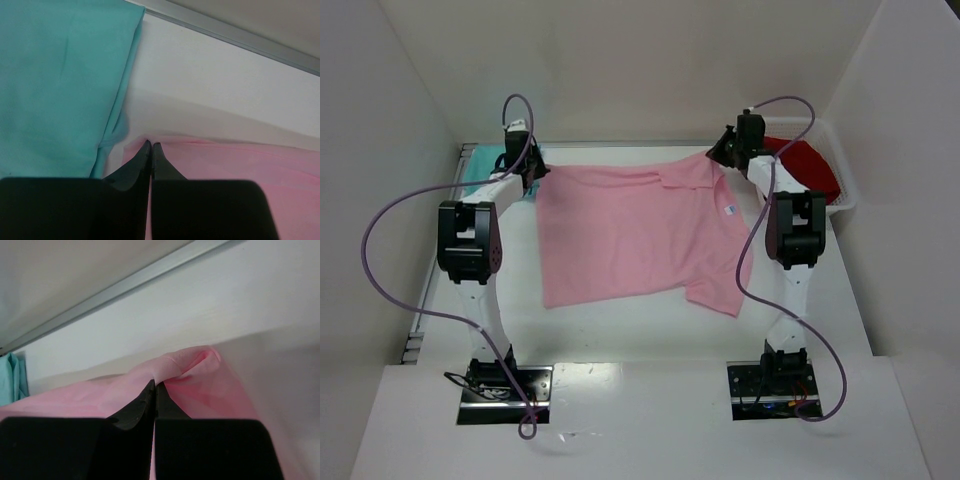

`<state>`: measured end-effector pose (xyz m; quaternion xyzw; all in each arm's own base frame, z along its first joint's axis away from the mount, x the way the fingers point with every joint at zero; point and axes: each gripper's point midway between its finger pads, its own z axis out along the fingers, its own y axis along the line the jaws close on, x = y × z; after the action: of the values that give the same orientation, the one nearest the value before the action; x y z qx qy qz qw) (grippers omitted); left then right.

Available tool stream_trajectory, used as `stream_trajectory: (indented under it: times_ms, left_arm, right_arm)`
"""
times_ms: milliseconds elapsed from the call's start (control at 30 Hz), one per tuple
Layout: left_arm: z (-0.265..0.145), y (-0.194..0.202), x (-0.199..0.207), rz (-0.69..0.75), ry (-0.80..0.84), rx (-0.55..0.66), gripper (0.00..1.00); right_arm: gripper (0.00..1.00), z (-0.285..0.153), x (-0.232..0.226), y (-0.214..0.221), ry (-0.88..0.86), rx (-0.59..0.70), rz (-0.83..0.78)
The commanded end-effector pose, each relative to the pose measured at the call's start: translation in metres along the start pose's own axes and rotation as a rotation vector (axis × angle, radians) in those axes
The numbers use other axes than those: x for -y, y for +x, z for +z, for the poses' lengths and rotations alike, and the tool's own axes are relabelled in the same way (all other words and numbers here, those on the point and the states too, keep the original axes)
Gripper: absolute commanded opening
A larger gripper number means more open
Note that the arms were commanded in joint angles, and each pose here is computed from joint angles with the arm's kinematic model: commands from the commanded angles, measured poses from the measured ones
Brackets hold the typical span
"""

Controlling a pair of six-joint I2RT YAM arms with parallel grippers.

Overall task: Fold and stack the t-shirts
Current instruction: Fold the flattened tshirt in 1/3 of the way

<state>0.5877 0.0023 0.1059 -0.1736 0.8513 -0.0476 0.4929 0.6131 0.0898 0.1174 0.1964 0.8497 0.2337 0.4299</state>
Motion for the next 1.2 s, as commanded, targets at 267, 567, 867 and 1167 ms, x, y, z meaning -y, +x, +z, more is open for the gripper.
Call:
stream_trajectory:
  times_ms: [267, 567, 867, 1167]
  left_arm:
    - [0.023, -0.04, 0.011, 0.007, 0.017, 0.088, 0.0]
    - [0.032, -0.034, 0.003, 0.005, 0.002, 0.072, 0.0]
    - [0.034, -0.033, 0.006, 0.006, 0.021, 0.065, 0.0]
    - [0.034, -0.028, 0.006, 0.007, 0.027, 0.054, 0.0]
  right_arm:
    - [0.07, 0.051, 0.014, -0.002, -0.004, -0.014, 0.023]
    - [0.34, 0.063, 0.016, 0.005, -0.012, -0.053, 0.011]
    - [0.48, 0.045, 0.01, 0.016, -0.04, -0.1, 0.008]
    - [0.49, 0.024, 0.014, 0.038, -0.027, -0.133, -0.007]
